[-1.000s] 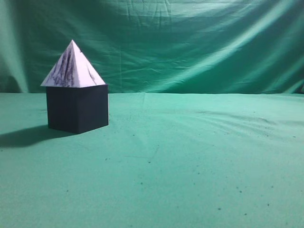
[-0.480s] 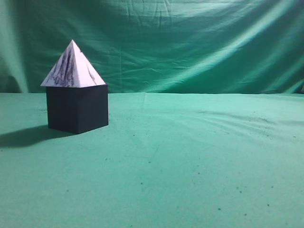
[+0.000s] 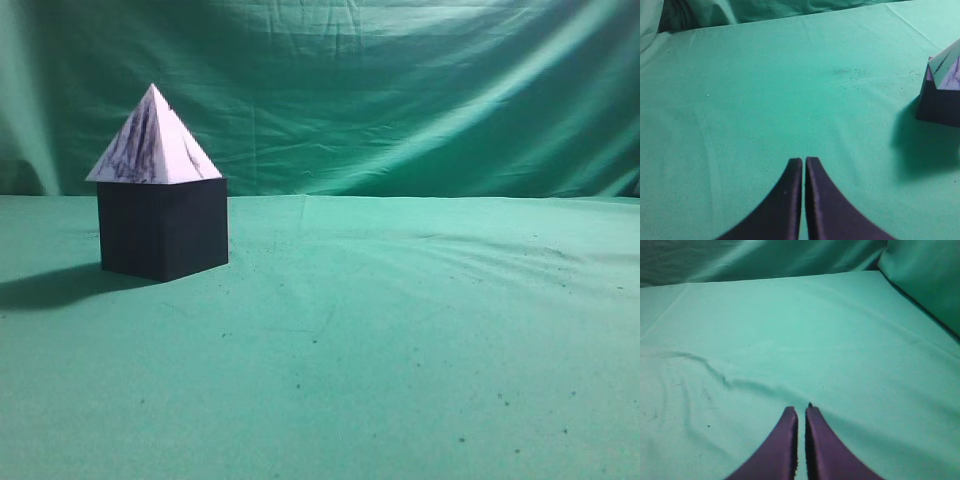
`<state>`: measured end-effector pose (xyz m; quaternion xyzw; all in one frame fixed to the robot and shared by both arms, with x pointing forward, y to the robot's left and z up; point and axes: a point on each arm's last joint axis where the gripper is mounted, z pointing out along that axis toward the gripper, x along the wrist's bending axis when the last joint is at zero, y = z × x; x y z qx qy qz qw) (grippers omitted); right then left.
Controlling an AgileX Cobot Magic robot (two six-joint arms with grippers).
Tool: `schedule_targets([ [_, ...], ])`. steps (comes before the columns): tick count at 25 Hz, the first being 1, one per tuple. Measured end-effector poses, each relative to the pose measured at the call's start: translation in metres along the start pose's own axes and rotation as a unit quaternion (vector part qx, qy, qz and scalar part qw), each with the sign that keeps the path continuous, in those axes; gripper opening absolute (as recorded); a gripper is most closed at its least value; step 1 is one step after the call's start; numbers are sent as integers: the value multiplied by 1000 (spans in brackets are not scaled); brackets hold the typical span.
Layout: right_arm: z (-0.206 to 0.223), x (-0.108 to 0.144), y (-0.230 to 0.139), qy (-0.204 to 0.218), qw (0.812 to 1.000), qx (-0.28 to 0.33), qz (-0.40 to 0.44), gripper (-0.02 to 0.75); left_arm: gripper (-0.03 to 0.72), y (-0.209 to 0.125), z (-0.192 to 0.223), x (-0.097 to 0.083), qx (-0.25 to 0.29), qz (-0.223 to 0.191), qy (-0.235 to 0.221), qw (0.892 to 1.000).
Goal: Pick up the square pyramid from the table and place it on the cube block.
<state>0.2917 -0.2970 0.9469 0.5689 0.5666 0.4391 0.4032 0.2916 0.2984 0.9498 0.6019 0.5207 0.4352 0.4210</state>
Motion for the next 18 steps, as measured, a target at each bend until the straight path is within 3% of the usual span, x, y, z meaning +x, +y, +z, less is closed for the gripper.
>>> schedule_targets([
  [18, 0, 0, 0, 0, 1000, 2, 0, 48, 0, 0, 0, 0, 0, 0, 0, 1000],
])
